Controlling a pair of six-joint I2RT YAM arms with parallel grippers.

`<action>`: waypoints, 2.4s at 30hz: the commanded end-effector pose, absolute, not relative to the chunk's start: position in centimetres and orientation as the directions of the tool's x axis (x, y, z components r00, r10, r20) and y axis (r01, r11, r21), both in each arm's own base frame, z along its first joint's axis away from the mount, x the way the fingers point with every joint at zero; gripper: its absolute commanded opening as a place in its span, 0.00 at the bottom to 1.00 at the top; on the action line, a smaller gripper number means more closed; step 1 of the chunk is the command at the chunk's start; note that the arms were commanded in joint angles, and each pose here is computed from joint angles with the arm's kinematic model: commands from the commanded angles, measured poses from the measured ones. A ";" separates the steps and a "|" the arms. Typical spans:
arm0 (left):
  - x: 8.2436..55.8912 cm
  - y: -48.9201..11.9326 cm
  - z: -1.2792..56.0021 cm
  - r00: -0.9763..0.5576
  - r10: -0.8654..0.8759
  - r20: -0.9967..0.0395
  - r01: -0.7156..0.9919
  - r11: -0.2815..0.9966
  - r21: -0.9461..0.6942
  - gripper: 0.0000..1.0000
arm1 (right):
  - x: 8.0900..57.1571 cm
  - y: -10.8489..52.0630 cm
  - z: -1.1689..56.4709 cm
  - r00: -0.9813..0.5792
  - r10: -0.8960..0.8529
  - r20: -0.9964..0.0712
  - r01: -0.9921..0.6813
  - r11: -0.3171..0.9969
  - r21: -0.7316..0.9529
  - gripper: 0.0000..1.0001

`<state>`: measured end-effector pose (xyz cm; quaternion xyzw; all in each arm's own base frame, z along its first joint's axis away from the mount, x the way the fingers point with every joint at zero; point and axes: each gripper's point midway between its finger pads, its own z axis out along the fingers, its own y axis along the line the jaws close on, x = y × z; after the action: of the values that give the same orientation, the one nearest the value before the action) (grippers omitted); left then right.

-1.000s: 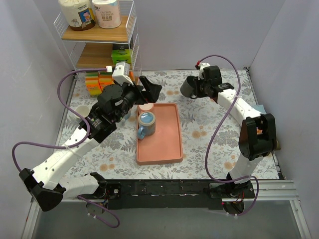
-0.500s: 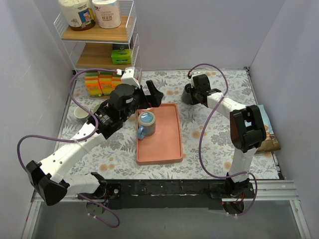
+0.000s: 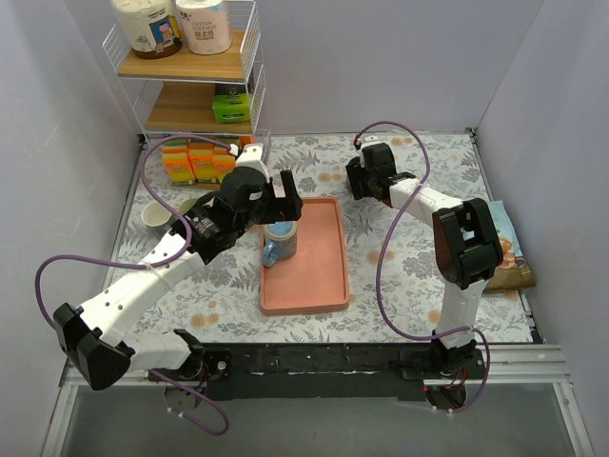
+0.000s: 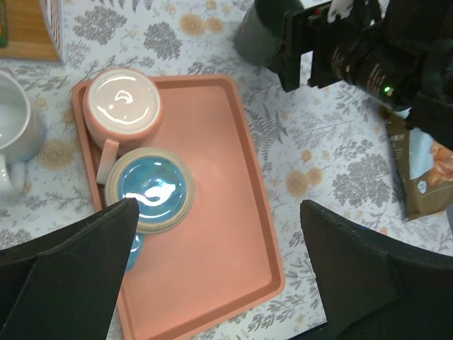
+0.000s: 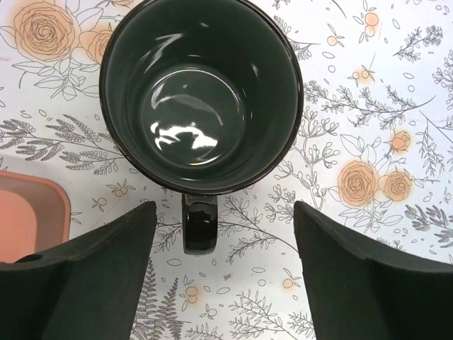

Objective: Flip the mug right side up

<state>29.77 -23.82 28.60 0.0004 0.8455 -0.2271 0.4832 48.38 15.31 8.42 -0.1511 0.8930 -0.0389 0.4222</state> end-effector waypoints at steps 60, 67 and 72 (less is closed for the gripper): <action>28.3 -21.8 12.0 -0.772 0.116 -0.625 0.280 0.945 -0.170 0.00 | 43.6 17.0 21.2 -0.559 0.003 -0.829 -0.229 0.961 0.158 0.82; 29.0 -23.9 18.0 -0.709 0.045 -0.704 0.335 0.899 -0.281 0.00 | 42.2 18.3 22.2 -0.583 0.037 -0.811 -0.300 0.919 0.258 0.83; 30.4 -25.3 23.6 -0.641 -0.046 -0.766 0.350 0.871 -0.345 0.00 | 41.0 19.2 24.1 -0.583 0.141 -0.800 -0.339 0.853 0.398 0.89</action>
<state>27.74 -22.79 13.40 0.1083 0.9354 -0.1505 0.3010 42.24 18.20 20.60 -0.0679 0.8789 0.1833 0.4351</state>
